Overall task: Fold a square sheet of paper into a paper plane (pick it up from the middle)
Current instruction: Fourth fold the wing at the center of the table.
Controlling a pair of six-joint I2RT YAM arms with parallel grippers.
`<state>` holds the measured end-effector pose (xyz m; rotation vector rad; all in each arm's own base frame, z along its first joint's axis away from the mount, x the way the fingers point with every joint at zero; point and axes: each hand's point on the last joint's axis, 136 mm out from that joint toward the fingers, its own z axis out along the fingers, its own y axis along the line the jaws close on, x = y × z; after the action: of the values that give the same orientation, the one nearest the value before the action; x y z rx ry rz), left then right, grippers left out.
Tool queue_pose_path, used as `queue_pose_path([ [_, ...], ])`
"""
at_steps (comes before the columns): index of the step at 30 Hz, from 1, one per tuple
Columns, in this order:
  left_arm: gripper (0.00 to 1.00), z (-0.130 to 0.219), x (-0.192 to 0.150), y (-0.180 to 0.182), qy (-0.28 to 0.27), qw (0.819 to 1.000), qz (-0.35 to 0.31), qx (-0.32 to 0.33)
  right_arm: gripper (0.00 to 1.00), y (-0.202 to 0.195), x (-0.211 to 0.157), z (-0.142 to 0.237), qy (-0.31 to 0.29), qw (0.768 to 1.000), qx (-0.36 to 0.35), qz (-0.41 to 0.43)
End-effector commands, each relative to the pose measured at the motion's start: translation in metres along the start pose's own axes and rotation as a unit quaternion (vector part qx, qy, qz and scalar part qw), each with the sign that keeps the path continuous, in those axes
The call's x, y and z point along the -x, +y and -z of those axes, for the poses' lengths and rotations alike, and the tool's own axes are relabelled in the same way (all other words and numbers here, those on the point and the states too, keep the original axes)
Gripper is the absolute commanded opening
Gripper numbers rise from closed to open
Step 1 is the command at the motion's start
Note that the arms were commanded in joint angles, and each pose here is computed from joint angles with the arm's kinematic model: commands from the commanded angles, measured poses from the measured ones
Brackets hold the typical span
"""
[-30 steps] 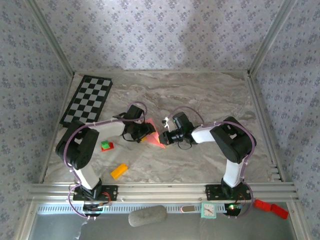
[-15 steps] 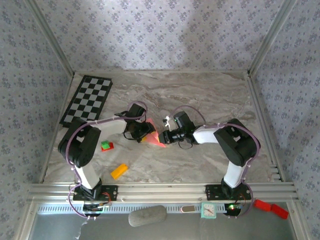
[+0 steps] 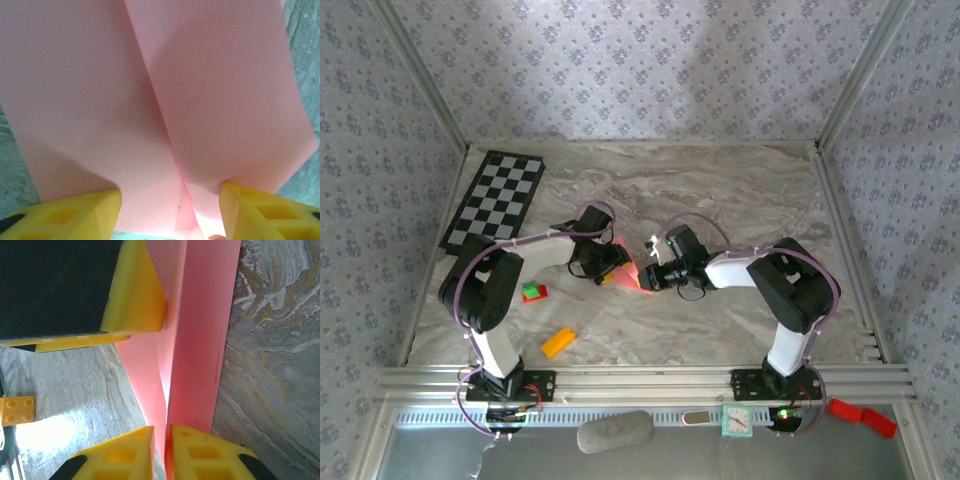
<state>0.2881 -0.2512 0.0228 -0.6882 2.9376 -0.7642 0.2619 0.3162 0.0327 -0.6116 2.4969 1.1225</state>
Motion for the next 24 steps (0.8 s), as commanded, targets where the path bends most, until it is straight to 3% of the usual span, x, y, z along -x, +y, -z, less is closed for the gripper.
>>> queue_pose_path([
  [1, 0.58, -0.0277, -0.0186, 0.0760, 0.026, 0.991, 0.033, 0.131, 0.15, -0.0084, -0.0108, -0.0038, 0.018, 1.000, -0.014, -0.004],
  [15, 0.58, -0.0270, -0.0179, 0.0758, 0.026, 0.990, 0.034, 0.132, 0.18, -0.0136, -0.0093, -0.0039, 0.015, 1.000, -0.021, 0.002],
  [24, 0.58, -0.0226, -0.0175, 0.0692, 0.024, 0.992, 0.030, 0.124, 0.10, -0.0116, -0.0091, -0.0048, 0.020, 1.000, -0.012, 0.003],
])
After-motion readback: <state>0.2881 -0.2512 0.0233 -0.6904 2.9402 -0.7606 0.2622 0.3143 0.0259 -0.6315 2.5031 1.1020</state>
